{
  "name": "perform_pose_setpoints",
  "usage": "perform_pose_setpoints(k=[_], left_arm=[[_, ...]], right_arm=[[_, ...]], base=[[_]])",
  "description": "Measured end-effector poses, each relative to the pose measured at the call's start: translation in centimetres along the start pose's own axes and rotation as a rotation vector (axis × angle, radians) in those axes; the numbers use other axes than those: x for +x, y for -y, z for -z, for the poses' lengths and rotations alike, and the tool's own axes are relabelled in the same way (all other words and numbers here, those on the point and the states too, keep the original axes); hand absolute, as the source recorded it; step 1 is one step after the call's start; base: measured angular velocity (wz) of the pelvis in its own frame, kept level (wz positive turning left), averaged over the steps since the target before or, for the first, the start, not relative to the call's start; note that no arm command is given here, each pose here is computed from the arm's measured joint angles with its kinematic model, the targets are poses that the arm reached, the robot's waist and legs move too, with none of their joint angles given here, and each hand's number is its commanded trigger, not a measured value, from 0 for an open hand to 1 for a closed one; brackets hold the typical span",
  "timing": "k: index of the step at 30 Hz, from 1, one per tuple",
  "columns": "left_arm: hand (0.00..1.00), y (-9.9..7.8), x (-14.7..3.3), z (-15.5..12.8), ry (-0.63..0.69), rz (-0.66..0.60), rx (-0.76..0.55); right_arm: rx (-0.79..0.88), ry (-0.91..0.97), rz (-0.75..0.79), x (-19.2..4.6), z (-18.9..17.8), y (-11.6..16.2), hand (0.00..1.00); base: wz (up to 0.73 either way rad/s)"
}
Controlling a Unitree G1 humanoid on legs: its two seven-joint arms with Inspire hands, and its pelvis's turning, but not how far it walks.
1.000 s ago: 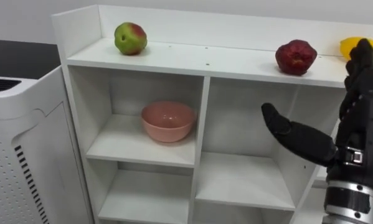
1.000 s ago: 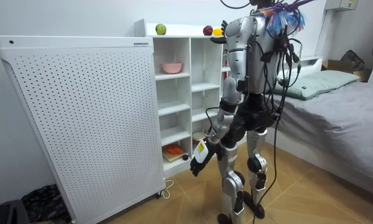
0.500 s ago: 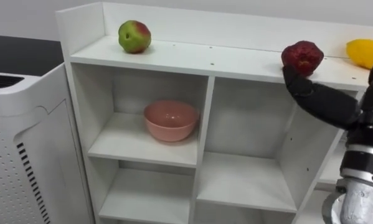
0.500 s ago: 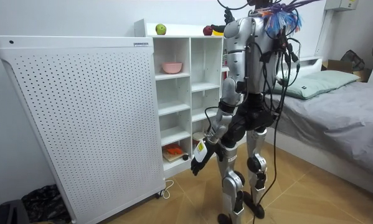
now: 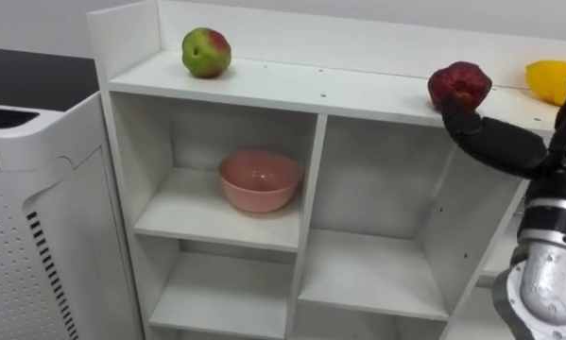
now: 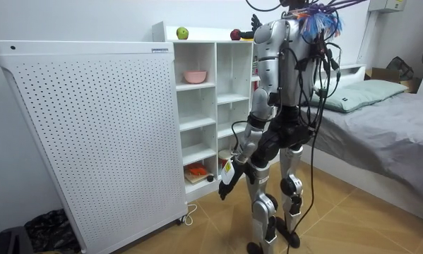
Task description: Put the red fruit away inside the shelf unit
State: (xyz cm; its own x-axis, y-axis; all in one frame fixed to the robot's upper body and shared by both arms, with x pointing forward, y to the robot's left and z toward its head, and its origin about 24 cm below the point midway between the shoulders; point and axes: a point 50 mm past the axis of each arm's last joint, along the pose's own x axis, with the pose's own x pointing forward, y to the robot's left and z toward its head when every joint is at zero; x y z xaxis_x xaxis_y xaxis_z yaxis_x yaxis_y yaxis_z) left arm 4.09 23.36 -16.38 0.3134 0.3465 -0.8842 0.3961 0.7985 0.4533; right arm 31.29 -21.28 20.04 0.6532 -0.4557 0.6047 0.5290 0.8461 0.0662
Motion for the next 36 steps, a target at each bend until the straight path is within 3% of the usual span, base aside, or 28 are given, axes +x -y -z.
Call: perform_pose_setpoints(k=[31, 32, 33, 34, 36], left_arm=[[0.0, -0.5, 0.1, 0.8, -0.071, -0.002, -0.029], [0.0, -0.5, 0.1, 0.7, -0.069, -0.001, -0.029], [0.0, -0.6, 0.1, 0.8, -0.069, 0.002, -0.028], [0.0, -0.6, 0.1, 0.7, -0.068, 0.001, -0.028], [0.0, -0.7, 0.1, 0.7, -0.066, -0.001, -0.028]], right_arm=[[-0.037, -0.143, -0.126, 2.7, 1.7, -1.2, 0.0], [-0.038, -0.146, -0.127, 2.7, 1.7, -1.2, 0.54], [-0.042, -0.151, -0.127, 2.8, 1.8, -1.2, 0.69], [-0.042, -0.151, -0.129, 2.8, 1.8, -1.2, 1.0], [-0.042, -0.15, -0.13, 2.8, 1.8, -1.2, 1.0]], base=[[0.02], [0.0], [0.0], [0.0], [0.0]])
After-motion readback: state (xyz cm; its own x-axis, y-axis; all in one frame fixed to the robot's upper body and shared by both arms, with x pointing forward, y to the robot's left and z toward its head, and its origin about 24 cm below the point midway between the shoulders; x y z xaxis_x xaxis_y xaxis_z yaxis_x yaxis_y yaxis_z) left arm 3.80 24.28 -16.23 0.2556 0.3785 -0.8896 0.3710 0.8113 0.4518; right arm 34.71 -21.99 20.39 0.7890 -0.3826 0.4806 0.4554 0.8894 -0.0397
